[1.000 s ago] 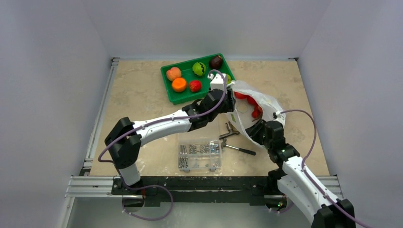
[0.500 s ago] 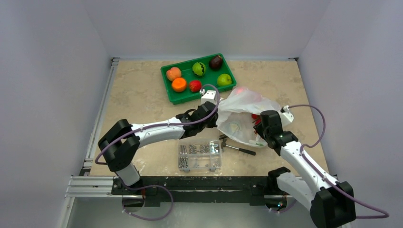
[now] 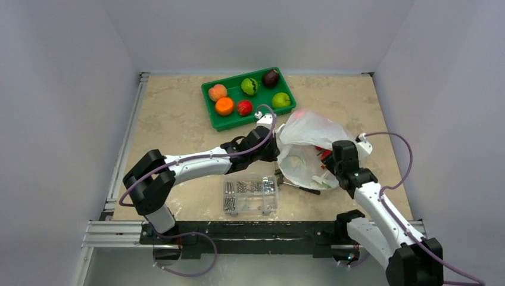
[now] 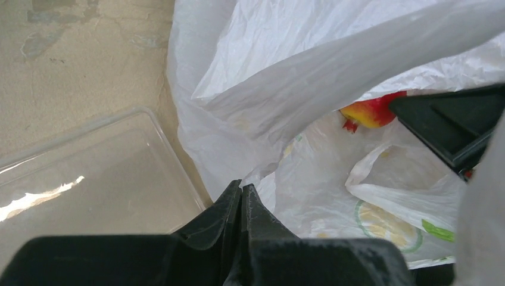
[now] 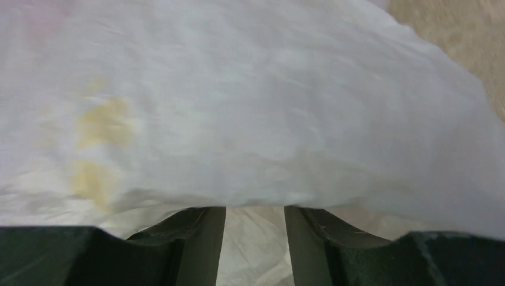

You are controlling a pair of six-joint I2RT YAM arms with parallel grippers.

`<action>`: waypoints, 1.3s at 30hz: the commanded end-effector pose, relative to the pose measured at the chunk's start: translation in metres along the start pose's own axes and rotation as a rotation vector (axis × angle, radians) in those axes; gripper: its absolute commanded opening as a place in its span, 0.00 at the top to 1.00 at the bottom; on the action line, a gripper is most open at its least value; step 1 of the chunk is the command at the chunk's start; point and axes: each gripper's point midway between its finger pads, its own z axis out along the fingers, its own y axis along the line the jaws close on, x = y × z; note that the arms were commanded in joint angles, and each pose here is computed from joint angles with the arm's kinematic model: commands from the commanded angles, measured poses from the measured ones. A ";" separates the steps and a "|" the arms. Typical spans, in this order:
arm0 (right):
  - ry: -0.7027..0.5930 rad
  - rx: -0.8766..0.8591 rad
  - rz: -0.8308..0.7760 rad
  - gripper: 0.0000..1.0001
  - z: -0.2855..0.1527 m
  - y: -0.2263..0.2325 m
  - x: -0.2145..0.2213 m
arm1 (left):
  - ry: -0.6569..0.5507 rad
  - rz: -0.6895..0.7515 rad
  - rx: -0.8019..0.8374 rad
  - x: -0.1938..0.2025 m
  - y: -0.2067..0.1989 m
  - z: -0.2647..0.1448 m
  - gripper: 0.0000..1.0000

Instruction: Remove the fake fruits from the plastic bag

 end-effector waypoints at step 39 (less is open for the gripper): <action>0.119 0.162 -0.196 0.10 0.067 0.015 -0.012 | -0.006 0.004 0.194 -0.034 -0.057 -0.009 1.00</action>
